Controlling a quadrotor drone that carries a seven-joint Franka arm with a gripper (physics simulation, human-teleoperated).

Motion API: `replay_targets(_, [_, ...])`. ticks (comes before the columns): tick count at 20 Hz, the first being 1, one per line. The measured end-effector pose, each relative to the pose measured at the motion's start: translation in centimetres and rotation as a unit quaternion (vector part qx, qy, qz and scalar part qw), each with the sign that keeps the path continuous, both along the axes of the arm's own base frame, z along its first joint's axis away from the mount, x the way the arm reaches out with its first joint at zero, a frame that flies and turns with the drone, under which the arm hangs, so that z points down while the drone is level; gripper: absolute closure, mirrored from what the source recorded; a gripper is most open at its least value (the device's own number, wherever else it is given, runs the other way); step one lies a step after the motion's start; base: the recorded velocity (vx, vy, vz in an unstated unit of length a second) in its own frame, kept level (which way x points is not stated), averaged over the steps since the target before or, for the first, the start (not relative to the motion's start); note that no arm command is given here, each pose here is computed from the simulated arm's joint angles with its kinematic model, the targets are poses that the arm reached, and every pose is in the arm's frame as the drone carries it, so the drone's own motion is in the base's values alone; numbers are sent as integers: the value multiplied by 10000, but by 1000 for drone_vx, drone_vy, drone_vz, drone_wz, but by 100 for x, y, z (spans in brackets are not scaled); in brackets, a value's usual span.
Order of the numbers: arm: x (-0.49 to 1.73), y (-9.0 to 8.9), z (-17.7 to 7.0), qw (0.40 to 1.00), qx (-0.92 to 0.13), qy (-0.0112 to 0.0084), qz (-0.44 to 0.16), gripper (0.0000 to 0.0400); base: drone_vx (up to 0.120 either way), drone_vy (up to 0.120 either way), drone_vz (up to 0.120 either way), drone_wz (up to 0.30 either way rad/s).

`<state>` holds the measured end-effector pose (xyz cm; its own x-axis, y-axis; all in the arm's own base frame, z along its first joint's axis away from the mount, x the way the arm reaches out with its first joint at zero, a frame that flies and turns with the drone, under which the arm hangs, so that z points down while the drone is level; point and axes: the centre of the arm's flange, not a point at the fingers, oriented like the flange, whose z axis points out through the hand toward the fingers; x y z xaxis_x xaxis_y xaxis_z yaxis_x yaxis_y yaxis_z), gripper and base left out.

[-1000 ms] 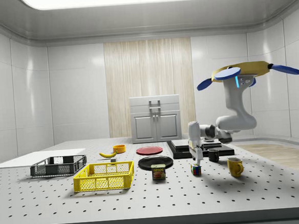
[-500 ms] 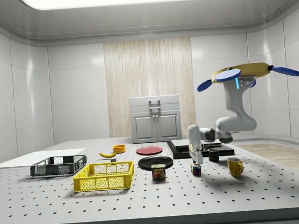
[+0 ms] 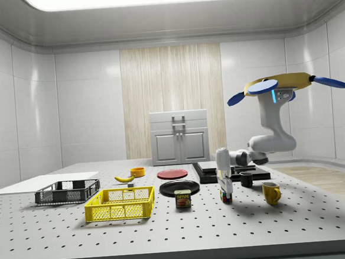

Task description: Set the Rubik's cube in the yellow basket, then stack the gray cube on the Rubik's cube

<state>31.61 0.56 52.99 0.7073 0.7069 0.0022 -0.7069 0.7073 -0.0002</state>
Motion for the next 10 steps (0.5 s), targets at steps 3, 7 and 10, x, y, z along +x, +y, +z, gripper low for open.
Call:
replay_targets(3, [13,1,14,10000,0,0,0,25,0,0,0,0])
replay_targets(7, [22,2,23,10000,0,0,0,57,0,0,0,0])
replay_targets(10, [24,3,25,10000,0,0,0,66,0,0,0,0])
